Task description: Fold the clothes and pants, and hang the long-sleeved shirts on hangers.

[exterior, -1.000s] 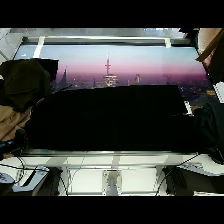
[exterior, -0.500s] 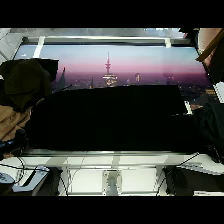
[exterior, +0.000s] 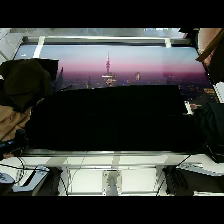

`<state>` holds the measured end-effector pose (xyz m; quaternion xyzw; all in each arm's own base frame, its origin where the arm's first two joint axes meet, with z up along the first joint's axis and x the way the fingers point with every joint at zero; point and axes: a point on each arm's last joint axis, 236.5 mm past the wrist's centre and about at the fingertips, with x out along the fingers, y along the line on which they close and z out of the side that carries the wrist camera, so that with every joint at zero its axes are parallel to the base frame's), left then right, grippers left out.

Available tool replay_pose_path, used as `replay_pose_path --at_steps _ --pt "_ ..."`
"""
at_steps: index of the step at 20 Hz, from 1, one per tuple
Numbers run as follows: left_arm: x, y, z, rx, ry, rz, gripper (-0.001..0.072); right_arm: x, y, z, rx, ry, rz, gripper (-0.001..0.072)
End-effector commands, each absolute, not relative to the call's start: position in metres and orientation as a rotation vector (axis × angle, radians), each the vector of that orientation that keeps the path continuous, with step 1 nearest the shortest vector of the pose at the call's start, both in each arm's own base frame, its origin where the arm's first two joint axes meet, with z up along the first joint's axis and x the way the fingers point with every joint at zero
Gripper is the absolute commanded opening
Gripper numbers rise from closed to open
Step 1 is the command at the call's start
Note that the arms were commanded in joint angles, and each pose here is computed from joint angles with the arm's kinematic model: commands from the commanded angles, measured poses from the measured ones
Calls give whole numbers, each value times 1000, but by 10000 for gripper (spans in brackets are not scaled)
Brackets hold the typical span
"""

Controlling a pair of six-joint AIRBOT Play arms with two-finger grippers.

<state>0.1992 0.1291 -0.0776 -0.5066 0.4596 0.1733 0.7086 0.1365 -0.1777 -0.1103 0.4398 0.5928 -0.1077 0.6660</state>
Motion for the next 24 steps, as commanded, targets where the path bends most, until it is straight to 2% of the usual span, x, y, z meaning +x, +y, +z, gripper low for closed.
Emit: replay_pose_path --at_steps 1,4,7,10,12,15,18,21,24 --pt "200 130 -76 -1116 1019 381 13 140 -166 -109 1000 1345 -190 325" --pt "208 139 -49 -1043 1012 313 13 150 -156 -90 1006 1312 -90 10" --pt "224 167 -2 -918 949 309 12 171 -163 -53 1002 1219 -39 10" --pt "250 183 45 -757 890 287 10 231 -178 9 1014 923 9 9" --pt "279 184 68 -659 836 269 9 265 -167 38 989 828 78 8" --pt "317 201 82 -575 755 408 9 313 -153 38 950 879 26 7" --pt "350 216 83 -442 758 499 9 379 -151 58 884 802 -48 7" --pt "392 218 72 -375 781 493 9 436 -142 74 842 753 -58 7" --pt "434 211 45 -379 824 454 9 465 -132 46 845 833 -94 7"
